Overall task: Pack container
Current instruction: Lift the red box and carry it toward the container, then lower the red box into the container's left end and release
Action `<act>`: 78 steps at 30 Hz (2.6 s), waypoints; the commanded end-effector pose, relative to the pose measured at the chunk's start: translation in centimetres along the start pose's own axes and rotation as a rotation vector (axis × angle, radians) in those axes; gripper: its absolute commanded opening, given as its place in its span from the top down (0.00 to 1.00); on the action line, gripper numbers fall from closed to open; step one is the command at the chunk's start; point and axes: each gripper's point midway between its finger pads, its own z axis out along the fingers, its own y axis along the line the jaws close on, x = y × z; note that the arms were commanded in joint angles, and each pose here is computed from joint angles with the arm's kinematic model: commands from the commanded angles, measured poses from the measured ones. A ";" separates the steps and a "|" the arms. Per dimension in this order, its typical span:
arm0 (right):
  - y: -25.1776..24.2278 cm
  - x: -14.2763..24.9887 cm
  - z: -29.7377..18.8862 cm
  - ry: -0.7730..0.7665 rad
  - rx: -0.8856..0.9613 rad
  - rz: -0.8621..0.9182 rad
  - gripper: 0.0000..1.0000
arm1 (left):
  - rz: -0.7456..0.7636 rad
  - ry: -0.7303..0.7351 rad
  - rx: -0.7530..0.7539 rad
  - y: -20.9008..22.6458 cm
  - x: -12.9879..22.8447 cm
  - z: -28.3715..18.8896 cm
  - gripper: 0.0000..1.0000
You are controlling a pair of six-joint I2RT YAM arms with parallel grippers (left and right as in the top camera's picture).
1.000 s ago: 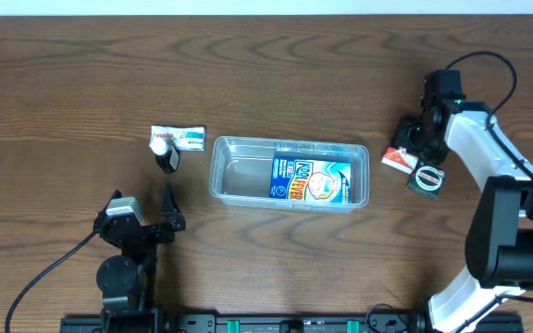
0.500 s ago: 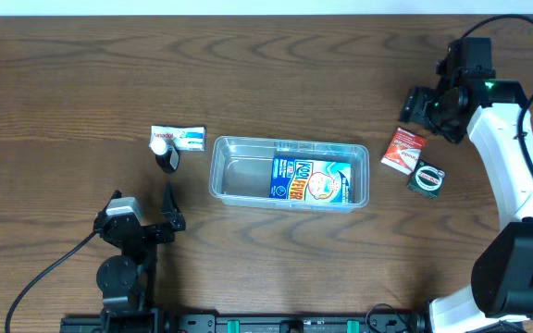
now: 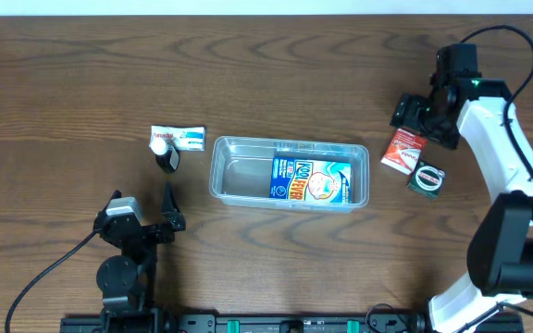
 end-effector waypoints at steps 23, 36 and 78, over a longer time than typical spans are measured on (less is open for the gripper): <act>-1.3 2.4 6.8 0.153 0.068 -0.149 0.38 | 0.002 0.050 -0.023 0.6 1.6 0.1 0.02; -0.9 1.5 5.6 0.130 0.060 -0.190 0.40 | 0.002 0.050 -0.023 0.6 1.6 0.1 0.02; 15.0 13.1 -11.7 0.109 -0.287 -0.564 0.42 | 0.002 0.050 -0.023 0.6 1.6 0.1 0.02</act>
